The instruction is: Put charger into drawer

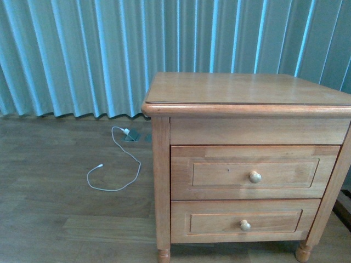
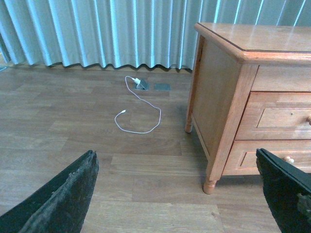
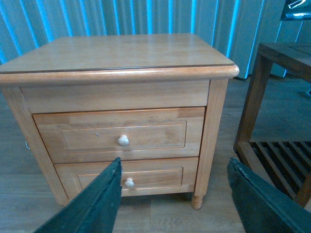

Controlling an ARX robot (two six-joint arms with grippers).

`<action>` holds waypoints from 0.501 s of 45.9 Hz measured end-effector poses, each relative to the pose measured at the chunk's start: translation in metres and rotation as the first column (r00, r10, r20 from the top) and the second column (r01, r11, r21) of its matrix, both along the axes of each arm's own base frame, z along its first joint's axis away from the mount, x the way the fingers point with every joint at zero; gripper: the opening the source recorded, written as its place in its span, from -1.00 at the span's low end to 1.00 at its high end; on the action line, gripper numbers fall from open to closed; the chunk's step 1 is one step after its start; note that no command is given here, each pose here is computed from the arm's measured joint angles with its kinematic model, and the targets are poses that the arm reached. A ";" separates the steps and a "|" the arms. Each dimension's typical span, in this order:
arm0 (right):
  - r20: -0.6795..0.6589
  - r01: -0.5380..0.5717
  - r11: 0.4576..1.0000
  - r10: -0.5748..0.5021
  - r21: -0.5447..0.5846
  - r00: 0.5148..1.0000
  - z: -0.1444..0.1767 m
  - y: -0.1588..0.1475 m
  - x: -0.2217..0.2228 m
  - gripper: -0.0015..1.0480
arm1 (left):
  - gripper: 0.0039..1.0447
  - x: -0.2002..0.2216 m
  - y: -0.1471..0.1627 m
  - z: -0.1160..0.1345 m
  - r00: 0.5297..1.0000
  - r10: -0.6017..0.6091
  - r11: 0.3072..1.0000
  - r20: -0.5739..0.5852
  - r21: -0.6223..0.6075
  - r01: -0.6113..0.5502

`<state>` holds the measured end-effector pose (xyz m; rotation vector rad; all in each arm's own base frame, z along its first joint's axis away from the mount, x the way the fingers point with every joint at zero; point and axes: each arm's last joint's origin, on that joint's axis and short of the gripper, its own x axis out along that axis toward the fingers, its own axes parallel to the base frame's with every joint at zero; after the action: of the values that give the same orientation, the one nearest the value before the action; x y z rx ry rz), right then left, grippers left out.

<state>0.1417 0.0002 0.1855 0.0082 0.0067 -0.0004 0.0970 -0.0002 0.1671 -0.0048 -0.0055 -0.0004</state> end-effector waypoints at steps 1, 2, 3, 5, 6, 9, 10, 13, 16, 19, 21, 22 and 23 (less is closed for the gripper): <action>0.003 0.000 1.000 0.000 -0.001 1.000 -0.001 0.000 -0.002 0.12 | 0.89 0.000 0.000 0.000 1.000 0.000 1.000 0.000 0.000 0.000; 0.003 0.000 1.000 0.000 -0.002 1.000 -0.002 0.000 -0.003 0.05 | 0.89 0.000 0.000 0.000 1.000 0.000 1.000 0.000 0.000 0.000; 0.003 0.000 1.000 0.000 -0.002 1.000 -0.002 0.000 -0.004 -0.02 | 0.89 0.000 0.000 0.000 1.000 0.000 1.000 -0.001 0.000 0.000; 0.002 0.000 1.000 0.000 -0.003 1.000 -0.004 0.000 -0.005 -0.16 | 0.89 0.000 0.000 0.000 1.000 0.000 1.000 0.000 0.000 0.000; 0.001 0.000 1.000 0.000 -0.003 1.000 -0.004 0.000 -0.006 -0.22 | 0.89 0.000 0.000 0.000 1.000 0.000 1.000 0.000 0.000 0.000; 0.002 0.000 1.000 0.000 -0.003 1.000 -0.007 0.000 -0.010 -0.49 | 0.89 0.000 0.000 0.000 1.000 0.000 1.000 0.000 0.000 0.000; 0.002 0.000 1.000 0.000 -0.004 1.000 -0.007 0.000 -0.011 -0.56 | 0.89 0.000 0.000 0.000 1.000 0.000 1.000 0.000 0.000 0.000; 0.003 0.000 1.000 0.000 -0.004 1.000 -0.009 0.000 -0.014 -0.86 | 0.89 0.000 0.000 0.000 1.000 0.000 1.000 0.000 0.000 0.000; 0.008 0.000 1.000 0.000 -0.007 1.000 -0.013 0.000 -0.017 -0.96 | 0.89 0.000 0.000 0.000 1.000 0.000 1.000 0.000 0.000 0.000; 0.010 0.000 1.000 0.000 -0.007 1.000 -0.018 0.000 -0.019 -0.97 | 0.89 0.000 0.000 0.000 1.000 0.000 1.000 0.000 0.000 0.000; 0.008 -0.001 1.000 0.001 -0.007 1.000 -0.018 0.000 -0.021 -0.97 | 0.89 0.000 0.000 0.000 1.000 0.000 1.000 0.000 0.000 0.000; 0.010 0.000 1.000 0.000 -0.007 1.000 -0.018 0.000 -0.021 -0.97 | 0.89 0.000 0.000 0.000 1.000 0.000 1.000 -0.001 0.000 0.000; 0.012 0.000 1.000 0.000 -0.007 1.000 -0.017 0.000 -0.022 -0.97 | 0.89 0.000 0.000 0.000 1.000 0.000 1.000 0.000 0.000 0.000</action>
<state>0.1196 0.0001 0.1681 0.0013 -0.0051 0.0000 0.0970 -0.0002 0.1671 -0.0048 -0.0055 -0.0004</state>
